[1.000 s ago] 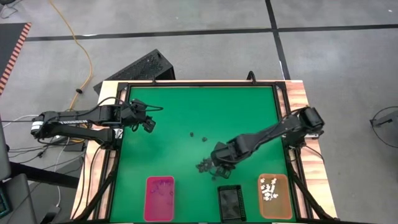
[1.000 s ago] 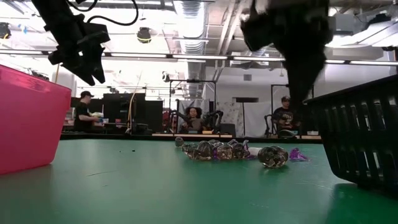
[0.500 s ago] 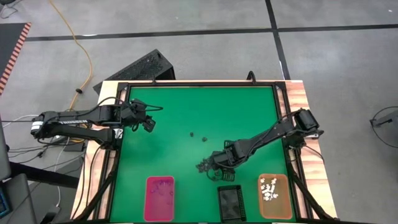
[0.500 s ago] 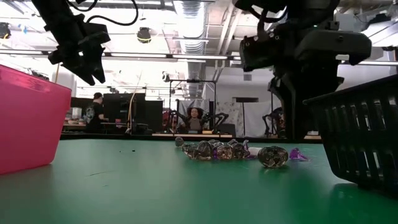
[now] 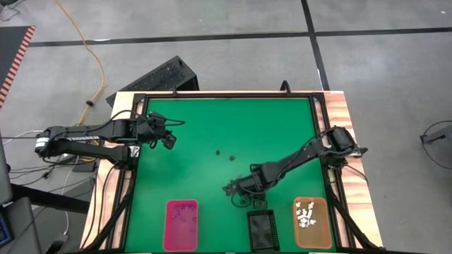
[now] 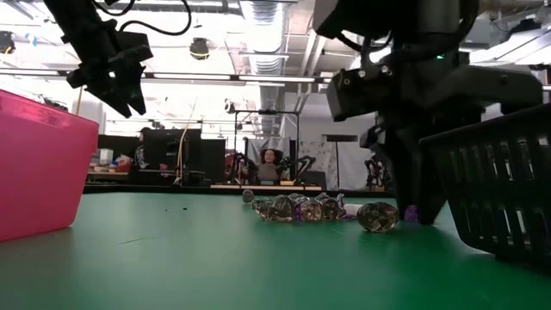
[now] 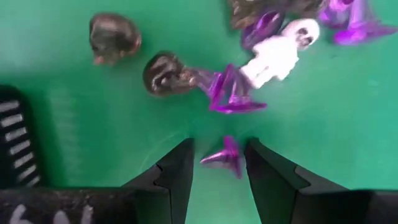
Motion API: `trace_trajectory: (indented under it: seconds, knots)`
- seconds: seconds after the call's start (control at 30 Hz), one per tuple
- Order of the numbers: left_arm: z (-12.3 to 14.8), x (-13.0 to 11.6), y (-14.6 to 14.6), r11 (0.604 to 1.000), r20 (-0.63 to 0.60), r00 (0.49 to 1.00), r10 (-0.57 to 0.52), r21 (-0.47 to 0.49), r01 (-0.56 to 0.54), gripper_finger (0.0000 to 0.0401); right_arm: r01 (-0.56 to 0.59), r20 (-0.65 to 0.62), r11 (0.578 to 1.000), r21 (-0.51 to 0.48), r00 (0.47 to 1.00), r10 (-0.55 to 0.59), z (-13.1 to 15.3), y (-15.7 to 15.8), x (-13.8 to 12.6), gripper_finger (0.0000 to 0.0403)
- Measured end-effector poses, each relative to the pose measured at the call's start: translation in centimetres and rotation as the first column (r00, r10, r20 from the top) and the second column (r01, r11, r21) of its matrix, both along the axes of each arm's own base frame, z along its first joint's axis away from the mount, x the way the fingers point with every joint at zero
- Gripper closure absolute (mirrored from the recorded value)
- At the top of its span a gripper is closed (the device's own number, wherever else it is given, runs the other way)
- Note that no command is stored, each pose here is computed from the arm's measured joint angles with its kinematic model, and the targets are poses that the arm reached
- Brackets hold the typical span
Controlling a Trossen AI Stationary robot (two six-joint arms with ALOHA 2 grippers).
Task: Sort Halloween decoration
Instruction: Put the violet witch hat toy into the red organizing bin
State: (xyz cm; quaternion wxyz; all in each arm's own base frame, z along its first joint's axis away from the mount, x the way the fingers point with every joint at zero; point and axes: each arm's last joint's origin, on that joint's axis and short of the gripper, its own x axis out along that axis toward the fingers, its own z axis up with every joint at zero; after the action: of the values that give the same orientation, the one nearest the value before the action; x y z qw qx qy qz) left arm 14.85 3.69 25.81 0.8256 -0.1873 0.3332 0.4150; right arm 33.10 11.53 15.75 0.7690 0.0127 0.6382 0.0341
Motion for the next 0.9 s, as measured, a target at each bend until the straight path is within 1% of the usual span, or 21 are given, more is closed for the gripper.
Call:
trace_trajectory:
  seconds: [0.1,0.17,0.23,0.43,0.47,0.63,0.73,0.8,0.9]
  knots:
    - [0.0,0.0,0.0,1.000,-0.005,1.000,0.003,0.009,-0.003,0.0182,0.005,-0.012,1.000,-0.003,1.000,-0.005,-0.4,0.0,0.1,0.0234]
    - [0.0,0.0,0.0,1.000,-0.006,1.000,0.008,0.019,-0.008,0.0182,0.015,-0.008,1.000,0.001,1.000,-0.015,-0.4,0.0,0.2,0.0248]
    - [0.0,0.0,0.1,1.000,-0.008,1.000,0.013,0.025,-0.012,0.0182,0.034,-0.007,0.999,0.004,0.999,-0.034,-0.2,-0.2,0.1,0.0274]
    - [0.1,-0.1,0.1,0.999,-0.009,1.000,0.023,0.040,-0.023,0.0182,0.055,-0.013,0.998,0.022,0.998,-0.054,-0.1,-0.4,0.1,0.0381]
    - [0.1,-0.1,0.1,0.999,-0.009,1.000,0.023,0.040,-0.023,0.0182,0.053,-0.013,0.998,0.026,0.999,-0.053,-0.1,-0.4,0.1,0.0387]
    - [0.0,-0.1,0.1,0.999,-0.010,1.000,0.023,0.040,-0.023,0.0182,0.061,-0.011,0.998,0.029,0.998,-0.060,0.2,-0.3,0.2,0.0378]
    - [0.0,-0.1,0.1,0.999,-0.010,1.000,0.023,0.040,-0.023,0.0182,0.063,-0.004,0.998,0.022,0.998,-0.063,0.7,-0.3,0.6,0.0387]
    - [0.0,-0.1,0.1,0.999,-0.010,1.000,0.023,0.040,-0.023,0.0182,0.067,0.009,0.998,0.020,0.998,-0.067,1.4,-0.3,1.0,0.0389]
    - [0.1,-0.1,0.1,0.999,-0.009,1.000,0.023,0.040,-0.023,0.0182,0.072,0.065,0.997,0.023,0.995,-0.073,2.9,-0.1,2.0,0.0389]
